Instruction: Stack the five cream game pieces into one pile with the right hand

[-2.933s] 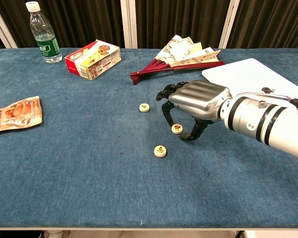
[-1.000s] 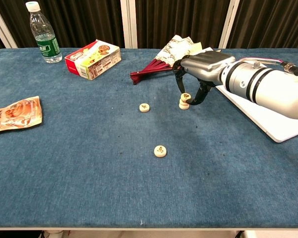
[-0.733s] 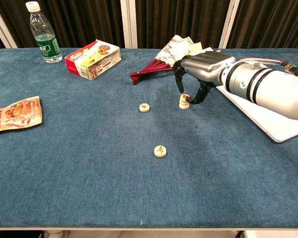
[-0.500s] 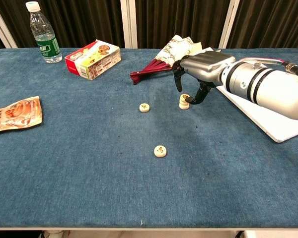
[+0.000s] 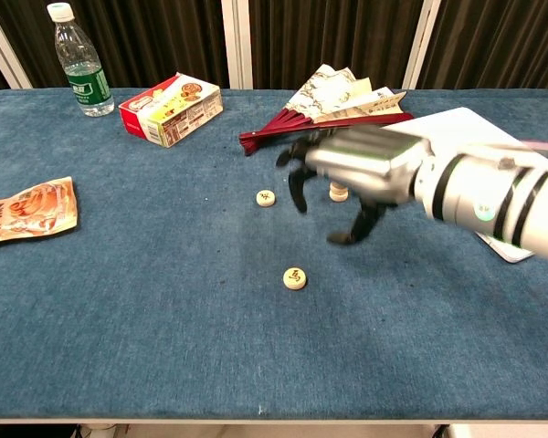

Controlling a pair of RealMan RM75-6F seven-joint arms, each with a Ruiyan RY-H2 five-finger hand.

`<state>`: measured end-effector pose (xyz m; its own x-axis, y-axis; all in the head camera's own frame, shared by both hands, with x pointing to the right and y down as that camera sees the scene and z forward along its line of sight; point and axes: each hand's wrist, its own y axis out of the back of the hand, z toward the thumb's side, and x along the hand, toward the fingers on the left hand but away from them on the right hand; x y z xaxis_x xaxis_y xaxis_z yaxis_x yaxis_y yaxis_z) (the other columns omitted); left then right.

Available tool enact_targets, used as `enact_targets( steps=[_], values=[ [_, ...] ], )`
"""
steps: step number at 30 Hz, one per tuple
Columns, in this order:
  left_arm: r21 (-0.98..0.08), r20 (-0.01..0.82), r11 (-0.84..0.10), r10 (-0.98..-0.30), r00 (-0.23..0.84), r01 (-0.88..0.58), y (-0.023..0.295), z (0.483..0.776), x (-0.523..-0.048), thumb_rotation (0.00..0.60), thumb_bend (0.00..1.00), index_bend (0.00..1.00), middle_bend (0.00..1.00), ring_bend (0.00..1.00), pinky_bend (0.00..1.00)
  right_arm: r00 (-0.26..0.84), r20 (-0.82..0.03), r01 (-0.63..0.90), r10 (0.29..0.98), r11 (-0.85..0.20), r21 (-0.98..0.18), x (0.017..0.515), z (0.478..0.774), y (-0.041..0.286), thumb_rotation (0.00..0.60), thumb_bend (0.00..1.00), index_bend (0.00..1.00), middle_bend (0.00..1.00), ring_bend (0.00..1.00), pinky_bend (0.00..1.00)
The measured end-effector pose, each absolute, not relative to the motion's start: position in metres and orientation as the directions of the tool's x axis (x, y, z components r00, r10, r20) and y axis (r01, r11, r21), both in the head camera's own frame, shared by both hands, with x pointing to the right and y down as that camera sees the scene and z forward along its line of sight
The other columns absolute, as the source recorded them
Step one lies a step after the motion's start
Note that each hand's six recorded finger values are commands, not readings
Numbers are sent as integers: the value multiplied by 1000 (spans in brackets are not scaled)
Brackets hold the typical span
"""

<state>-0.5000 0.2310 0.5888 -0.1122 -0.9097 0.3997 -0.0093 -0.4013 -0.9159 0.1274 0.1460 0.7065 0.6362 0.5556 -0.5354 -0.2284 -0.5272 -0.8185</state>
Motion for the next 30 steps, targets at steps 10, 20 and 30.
enact_targets(
  steps=[10,20,30],
  values=[
    [-918,396,-397,-911,-115,-11,234,587,-501,600,0,136,105,77,4,680,-546,-263,490,-533,-805,109,715,177,600,382,476,146,80,119],
    [-918,396,-397,-910,-120,-14,235,588,-504,600,0,136,105,77,4,679,-557,-282,478,-531,-799,100,724,182,600,394,499,146,81,119],
    [-917,397,-398,-910,-123,-15,237,590,-506,600,0,136,105,77,4,678,-544,-259,495,-531,-807,98,723,178,600,451,586,146,86,119]
  ],
)
